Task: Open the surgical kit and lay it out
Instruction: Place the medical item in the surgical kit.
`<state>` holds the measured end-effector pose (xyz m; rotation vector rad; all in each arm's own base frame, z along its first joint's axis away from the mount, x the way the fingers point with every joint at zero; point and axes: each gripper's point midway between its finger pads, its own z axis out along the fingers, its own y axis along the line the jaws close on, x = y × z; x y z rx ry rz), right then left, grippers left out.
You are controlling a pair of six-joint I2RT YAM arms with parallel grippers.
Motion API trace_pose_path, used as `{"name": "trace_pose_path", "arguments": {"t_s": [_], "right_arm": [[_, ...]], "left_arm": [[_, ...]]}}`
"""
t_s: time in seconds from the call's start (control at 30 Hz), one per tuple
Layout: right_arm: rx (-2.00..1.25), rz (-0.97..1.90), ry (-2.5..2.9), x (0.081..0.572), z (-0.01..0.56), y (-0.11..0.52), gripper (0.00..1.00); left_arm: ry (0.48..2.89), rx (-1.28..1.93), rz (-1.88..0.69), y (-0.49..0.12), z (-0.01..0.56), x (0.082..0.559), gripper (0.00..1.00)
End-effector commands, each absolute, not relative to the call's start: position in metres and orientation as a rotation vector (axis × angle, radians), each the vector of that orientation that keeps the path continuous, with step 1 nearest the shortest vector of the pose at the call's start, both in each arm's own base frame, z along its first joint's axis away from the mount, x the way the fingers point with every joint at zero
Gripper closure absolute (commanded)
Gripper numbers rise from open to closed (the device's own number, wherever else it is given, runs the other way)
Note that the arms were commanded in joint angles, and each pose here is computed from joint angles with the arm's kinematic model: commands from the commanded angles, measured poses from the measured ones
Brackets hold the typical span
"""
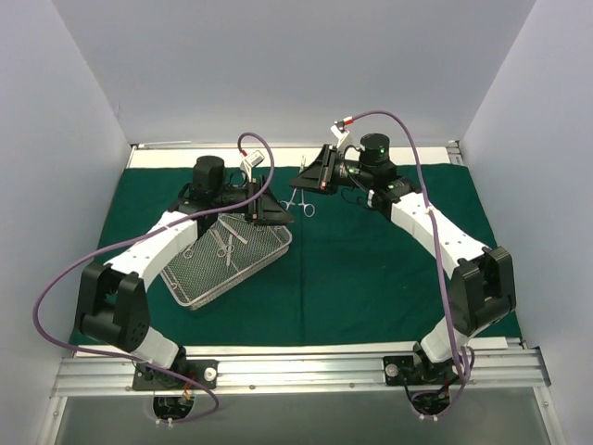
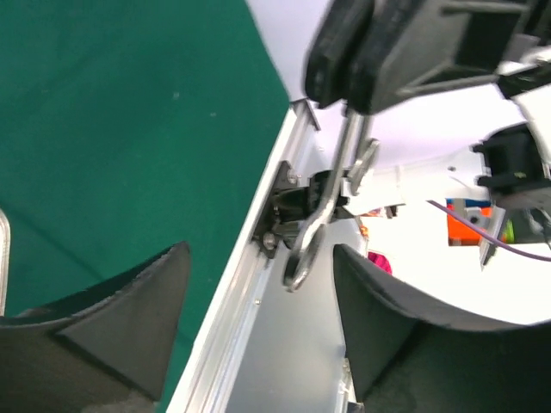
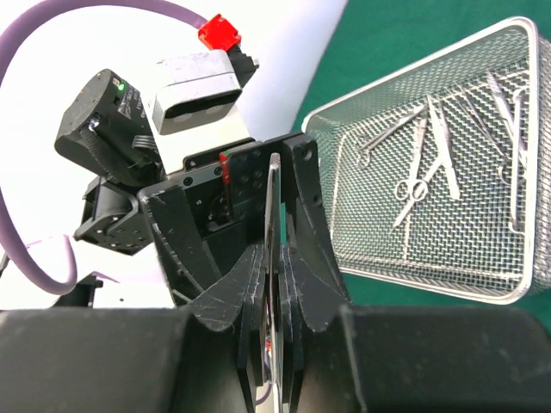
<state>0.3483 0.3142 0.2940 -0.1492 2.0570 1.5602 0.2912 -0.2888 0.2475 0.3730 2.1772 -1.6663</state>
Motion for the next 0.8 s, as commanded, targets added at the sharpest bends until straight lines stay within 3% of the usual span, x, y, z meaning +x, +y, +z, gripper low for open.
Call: {"name": "trace_pose_path", "arguments": {"t_s": [0.0,0.03,0.4,0.5,0.67,0.7,0.77], "right_arm": [[-0.24,1.634,1.93,0.34,0.327,0.319,1.0],[-0.244,1.63,1.937,0.338,0.325,0.318,1.0],[-0.288,1.622,1.954,0.332,0.324,0.323,1.0],[-0.285,1.61,1.977,0.334,0.321,0.324,1.0],[-0.225,1.516,2.094,0.342,0.313,0.326,0.84],[-0.185,1.431,2.118,0.353,0.306,0.323,0.69],[-0.144,1.367,2.218,0.353,0.297,0.321,0.59]], "left_arm": [[2.018,0.509,-1.727,-0.289,0.283,0.279,0.29],[2.019,0.51,-1.736,-0.29,0.283,0.278,0.39],[2.032,0.508,-1.758,-0.289,0.282,0.273,0.98],[2.029,0.49,-1.735,-0.289,0.285,0.278,0.98],[2.108,0.4,-1.55,-0.281,0.274,0.294,0.98],[2.147,0.376,-1.501,-0.277,0.272,0.295,0.98],[2.169,0.363,-1.372,-0.271,0.265,0.304,0.98]]}}
